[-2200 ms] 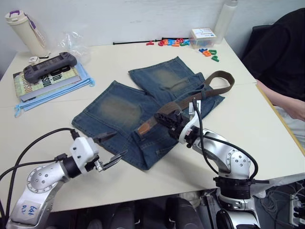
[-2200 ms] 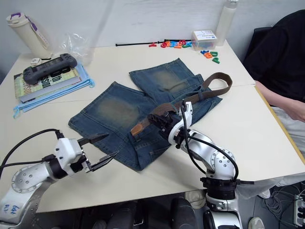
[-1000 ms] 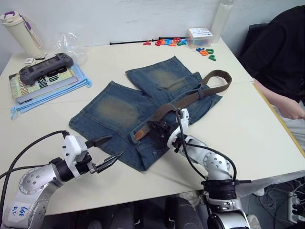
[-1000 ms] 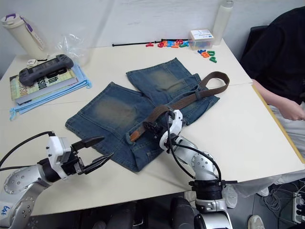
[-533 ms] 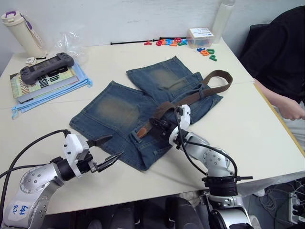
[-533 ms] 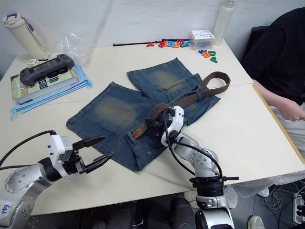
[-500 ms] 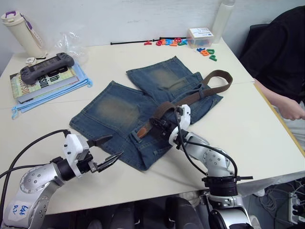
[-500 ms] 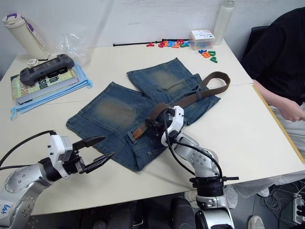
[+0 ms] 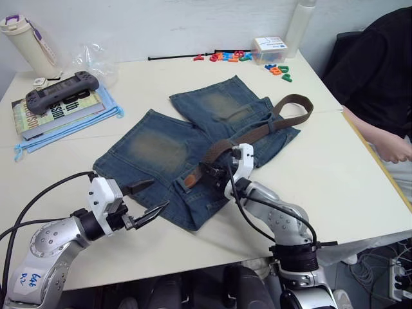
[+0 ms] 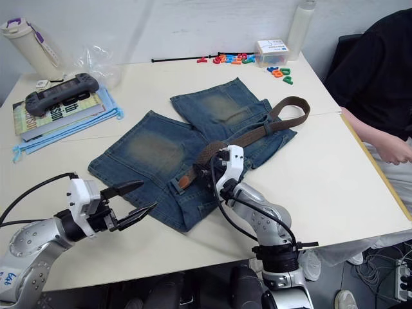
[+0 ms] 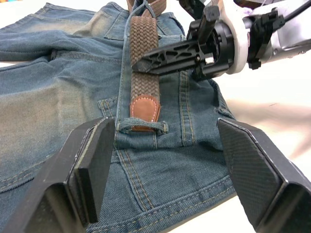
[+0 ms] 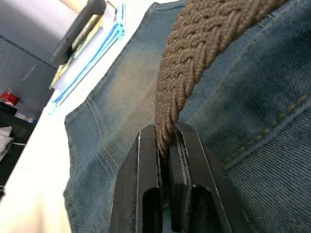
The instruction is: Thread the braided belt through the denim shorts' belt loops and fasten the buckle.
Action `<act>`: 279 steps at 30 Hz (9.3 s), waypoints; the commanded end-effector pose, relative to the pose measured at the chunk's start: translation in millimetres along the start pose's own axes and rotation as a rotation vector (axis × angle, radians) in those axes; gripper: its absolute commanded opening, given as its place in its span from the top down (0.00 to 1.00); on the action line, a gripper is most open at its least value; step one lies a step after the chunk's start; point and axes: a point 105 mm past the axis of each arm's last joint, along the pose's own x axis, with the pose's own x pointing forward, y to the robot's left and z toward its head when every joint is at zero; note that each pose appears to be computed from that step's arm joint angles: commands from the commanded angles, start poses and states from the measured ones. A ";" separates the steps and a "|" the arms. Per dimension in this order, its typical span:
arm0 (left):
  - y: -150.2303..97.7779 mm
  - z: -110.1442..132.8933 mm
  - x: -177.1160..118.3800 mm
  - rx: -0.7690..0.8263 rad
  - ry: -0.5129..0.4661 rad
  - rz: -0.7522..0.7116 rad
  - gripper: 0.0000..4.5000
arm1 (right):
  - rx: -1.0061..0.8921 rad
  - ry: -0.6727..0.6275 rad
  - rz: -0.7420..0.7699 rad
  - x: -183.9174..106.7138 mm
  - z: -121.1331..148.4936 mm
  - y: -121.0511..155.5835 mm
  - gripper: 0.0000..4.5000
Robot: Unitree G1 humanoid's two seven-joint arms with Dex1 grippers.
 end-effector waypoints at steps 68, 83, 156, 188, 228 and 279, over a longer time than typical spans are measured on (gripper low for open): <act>1.0 -55.4 14.2 1.074 0.028 -0.004 0.99 | 0.345 0.367 0.170 22.3 -62.2 40.0 1.00; -1.6 -61.6 11.8 1.057 0.048 -0.014 1.00 | 0.167 0.247 0.090 -17.3 -20.5 24.4 0.00; 18.7 -61.3 -12.0 1.096 0.145 -0.022 0.24 | -0.616 0.451 -0.239 -37.4 -61.0 -45.8 1.00; 13.6 -58.6 -24.7 1.081 0.149 -0.002 0.32 | -0.612 0.450 -0.236 -37.9 -64.2 -43.1 1.00; 15.0 -65.3 -11.4 1.072 0.154 -0.009 0.99 | -0.612 0.443 -0.244 -38.0 -62.9 -43.5 1.00; 103.1 -72.0 -258.0 1.013 0.780 0.463 0.42 | -0.631 0.335 -0.183 -20.2 -22.1 -27.4 0.80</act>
